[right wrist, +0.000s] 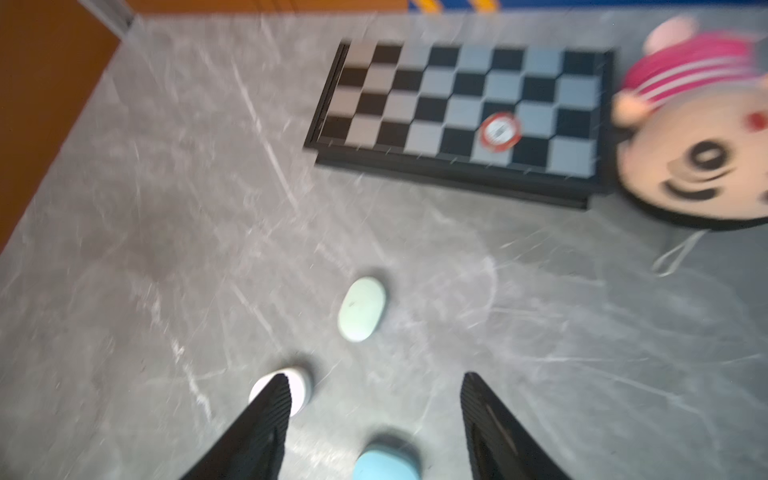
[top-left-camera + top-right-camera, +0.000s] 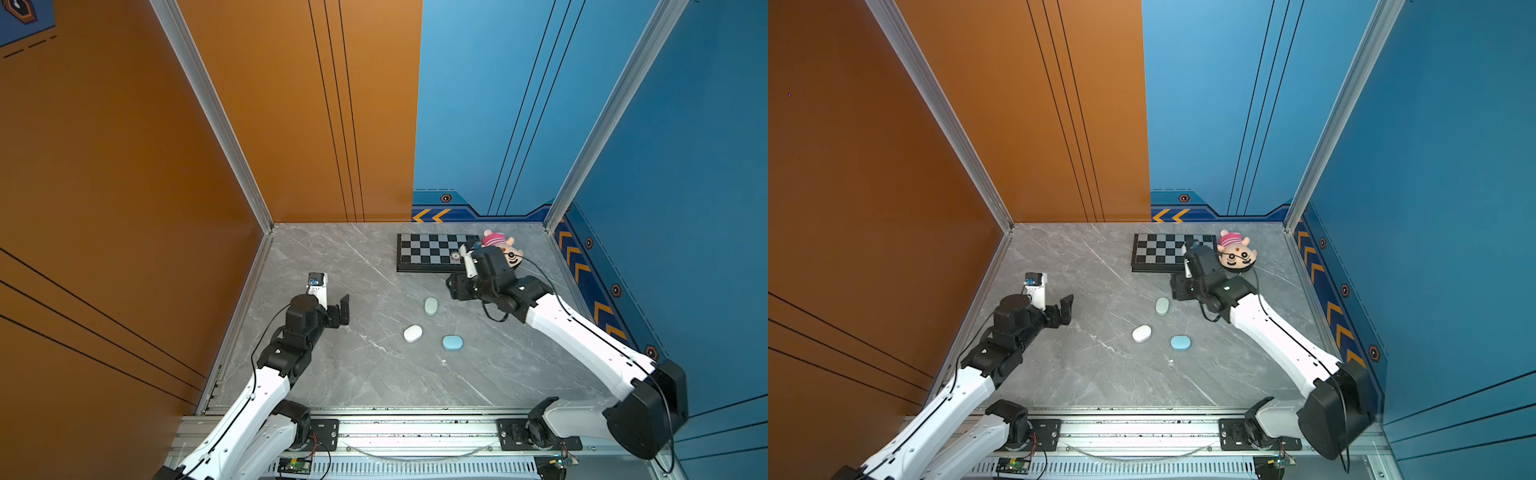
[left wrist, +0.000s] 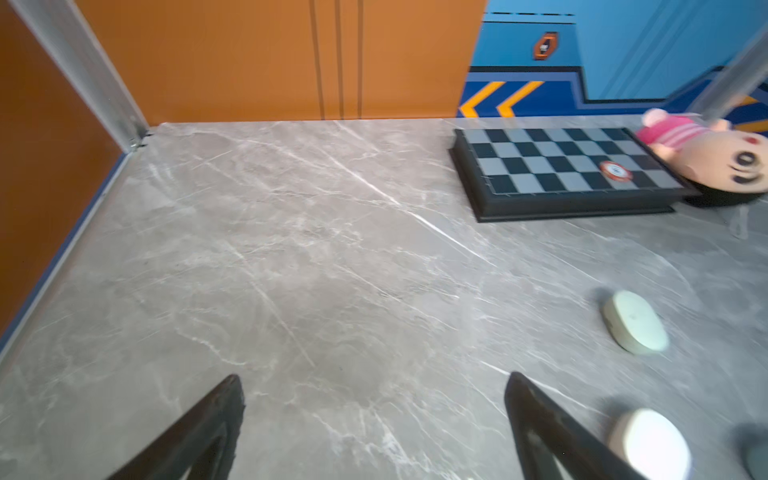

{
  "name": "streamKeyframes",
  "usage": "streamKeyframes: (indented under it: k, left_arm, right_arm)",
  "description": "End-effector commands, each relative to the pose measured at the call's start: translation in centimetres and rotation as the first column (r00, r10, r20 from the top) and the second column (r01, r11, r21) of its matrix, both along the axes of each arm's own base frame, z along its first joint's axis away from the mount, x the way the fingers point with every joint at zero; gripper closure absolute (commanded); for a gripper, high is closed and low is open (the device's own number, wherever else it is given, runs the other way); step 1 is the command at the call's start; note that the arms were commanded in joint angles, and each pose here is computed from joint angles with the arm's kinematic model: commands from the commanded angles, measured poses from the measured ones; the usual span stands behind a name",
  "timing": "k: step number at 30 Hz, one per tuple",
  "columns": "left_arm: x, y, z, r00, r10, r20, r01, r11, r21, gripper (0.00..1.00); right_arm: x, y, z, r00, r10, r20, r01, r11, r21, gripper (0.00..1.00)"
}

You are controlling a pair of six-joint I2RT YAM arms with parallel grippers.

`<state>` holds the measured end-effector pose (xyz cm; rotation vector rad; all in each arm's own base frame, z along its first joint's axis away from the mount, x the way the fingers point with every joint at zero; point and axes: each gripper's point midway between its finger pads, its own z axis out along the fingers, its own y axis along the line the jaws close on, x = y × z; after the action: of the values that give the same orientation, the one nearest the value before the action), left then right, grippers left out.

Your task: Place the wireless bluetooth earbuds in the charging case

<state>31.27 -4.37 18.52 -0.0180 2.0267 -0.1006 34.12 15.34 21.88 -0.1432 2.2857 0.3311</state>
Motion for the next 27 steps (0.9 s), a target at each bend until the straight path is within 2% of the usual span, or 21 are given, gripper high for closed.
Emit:
streamKeyframes:
  k: [1,4,7,10,12,14,18,20,23,25,26,27]
  left_arm:
    - [1.4,3.1,-0.9,0.997,0.07,-0.033,-0.071,0.997,-0.024,0.02]
    - [2.2,5.0,-2.4,0.995,0.099,-0.018,-0.098,0.994,0.047,0.02]
    - [2.8,6.2,-3.6,0.991,0.13,0.001,-0.13,0.989,0.067,0.02]
    - [3.5,6.8,-5.2,0.99,0.138,0.018,-0.139,0.987,0.083,0.02]
    - [4.0,6.9,-6.4,0.992,0.122,0.008,-0.122,0.988,0.098,0.02]
    - [4.6,7.0,-7.1,0.993,0.113,0.02,-0.114,0.989,0.091,0.02]
    - [6.4,6.9,-7.4,0.994,0.092,0.061,-0.097,0.991,0.092,0.02]
    - [7.6,7.1,-7.9,0.994,0.101,0.042,-0.103,0.992,0.066,0.02]
    - [8.4,5.3,-7.9,0.999,0.013,0.04,-0.013,1.0,0.005,0.02]
    - [7.9,3.3,-9.1,0.991,-0.085,0.103,0.082,0.996,0.04,0.02]
    - [8.1,2.8,-9.2,0.984,-0.106,0.146,0.101,0.994,0.044,0.02]
    - [8.3,3.1,-9.5,0.987,-0.088,0.134,0.083,0.995,0.048,0.02]
  right_arm:
    - [0.4,-4.0,-0.8,0.988,0.024,0.152,-0.01,0.996,-0.093,0.34]
    - [-0.1,-9.1,-3.1,0.977,-0.062,0.205,0.092,0.985,-0.143,0.34]
    - [-0.8,-12.8,-5.5,0.956,-0.158,0.248,0.188,0.976,-0.105,0.34]
    - [-1.5,-15.0,-7.1,0.909,-0.225,0.35,0.264,0.962,-0.068,0.35]
    - [-1.7,-15.7,-8.4,0.886,-0.241,0.396,0.291,0.954,-0.07,0.34]
    - [-1.4,-16.1,-9.6,0.884,-0.25,0.394,0.303,0.95,-0.076,0.33]
    - [0.9,-16.1,-9.2,0.865,-0.259,0.43,0.307,0.951,-0.045,0.31]
    - [2.7,-15.9,-9.2,0.861,-0.254,0.441,0.294,0.955,-0.023,0.31]
    - [4.7,-15.2,-11.0,0.884,-0.221,0.412,0.261,0.965,-0.041,0.31]
    - [5.4,-15.0,-12.3,0.885,-0.217,0.411,0.252,0.967,-0.034,0.28]
    - [5.3,-15.5,-12.6,0.89,-0.239,0.389,0.274,0.961,-0.036,0.26]
    - [5.3,-15.9,-12.8,0.899,-0.25,0.361,0.289,0.956,-0.057,0.23]
